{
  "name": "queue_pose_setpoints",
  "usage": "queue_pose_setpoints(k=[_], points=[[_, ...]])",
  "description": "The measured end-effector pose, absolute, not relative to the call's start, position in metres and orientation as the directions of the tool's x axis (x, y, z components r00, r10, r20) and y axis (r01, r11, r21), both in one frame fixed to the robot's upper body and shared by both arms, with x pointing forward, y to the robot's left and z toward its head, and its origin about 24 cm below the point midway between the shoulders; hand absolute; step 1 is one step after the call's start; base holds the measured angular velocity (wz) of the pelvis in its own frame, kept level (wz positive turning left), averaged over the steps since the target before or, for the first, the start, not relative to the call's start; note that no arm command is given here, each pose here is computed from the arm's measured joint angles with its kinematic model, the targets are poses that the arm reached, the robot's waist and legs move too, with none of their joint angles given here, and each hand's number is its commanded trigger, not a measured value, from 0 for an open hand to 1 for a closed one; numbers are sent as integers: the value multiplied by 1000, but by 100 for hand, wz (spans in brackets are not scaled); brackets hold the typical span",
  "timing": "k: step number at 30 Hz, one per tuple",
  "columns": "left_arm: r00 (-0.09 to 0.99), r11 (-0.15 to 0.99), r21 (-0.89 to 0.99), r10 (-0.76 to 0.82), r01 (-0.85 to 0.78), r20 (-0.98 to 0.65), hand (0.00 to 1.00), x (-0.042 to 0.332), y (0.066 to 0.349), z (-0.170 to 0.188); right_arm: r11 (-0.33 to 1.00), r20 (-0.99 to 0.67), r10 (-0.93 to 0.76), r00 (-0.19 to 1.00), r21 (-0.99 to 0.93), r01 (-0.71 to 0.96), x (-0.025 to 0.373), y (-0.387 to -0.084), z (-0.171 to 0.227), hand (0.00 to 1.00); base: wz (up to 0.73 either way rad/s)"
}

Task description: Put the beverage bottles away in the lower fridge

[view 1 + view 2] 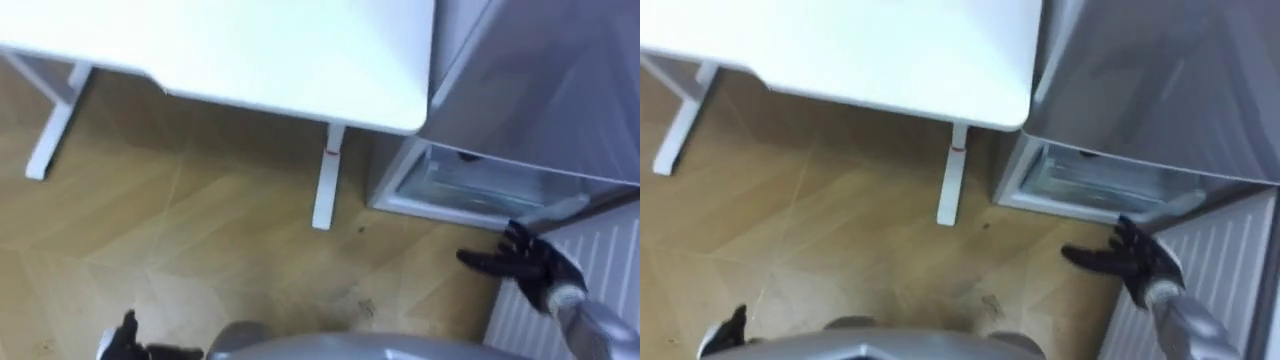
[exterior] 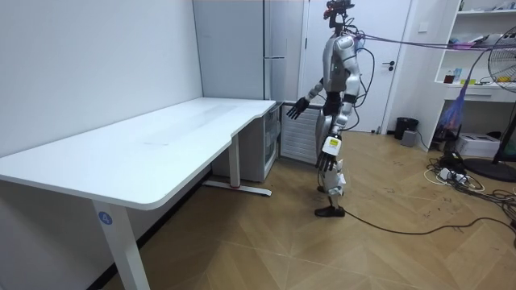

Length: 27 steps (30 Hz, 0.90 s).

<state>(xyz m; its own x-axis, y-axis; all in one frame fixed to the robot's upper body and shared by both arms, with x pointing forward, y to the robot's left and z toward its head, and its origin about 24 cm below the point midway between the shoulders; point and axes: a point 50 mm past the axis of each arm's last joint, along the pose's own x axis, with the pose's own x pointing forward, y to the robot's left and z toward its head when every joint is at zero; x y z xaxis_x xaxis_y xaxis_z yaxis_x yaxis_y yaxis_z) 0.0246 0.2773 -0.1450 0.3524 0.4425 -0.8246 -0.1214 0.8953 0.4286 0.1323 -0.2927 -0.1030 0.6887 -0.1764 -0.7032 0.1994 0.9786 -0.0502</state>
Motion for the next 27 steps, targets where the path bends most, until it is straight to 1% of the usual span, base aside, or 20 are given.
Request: queue_pose_setpoints(k=[3, 5, 9, 13, 17, 19, 22, 27], points=[[323, 892, 433, 452, -134, -832, 0, 18, 276, -147, 970, -675, -229, 702, -95, 225, 135, -298, -98, 0, -14], [324, 889, 441, 457, -125, -828, 0, 17, 276, -147, 958, -636, -281, 719, -136, 254, 139, -304, -89, 0, -15], [321, 879, 462, 475, -120, -820, 0, 15, 280, -146, 931, -483, -356, 800, -256, 261, 161, -308, -60, 0, -26], [319, 872, 483, 483, -83, -816, 0, 16, 280, -146, 877, -355, -438, 826, -373, 304, 176, -315, -38, 0, -14], [317, 872, 485, 480, -69, -818, 0, 18, 279, -146, 820, -248, -508, 825, -434, 374, 185, -317, -21, 0, -12], [317, 868, 493, 485, -59, -815, 0, 18, 281, -146, 771, -155, -546, 823, -477, 421, 190, -321, -6, 0, -5], [306, 861, 503, 501, -79, -810, 0, 18, 285, -144, 691, -37, -622, 782, -495, 526, 190, -331, 13, 0, -1], [280, 854, 515, 515, -77, -810, 0, 14, 288, -144, 601, 19, -710, 704, -505, 620, 177, -346, 19, 0, -8]])
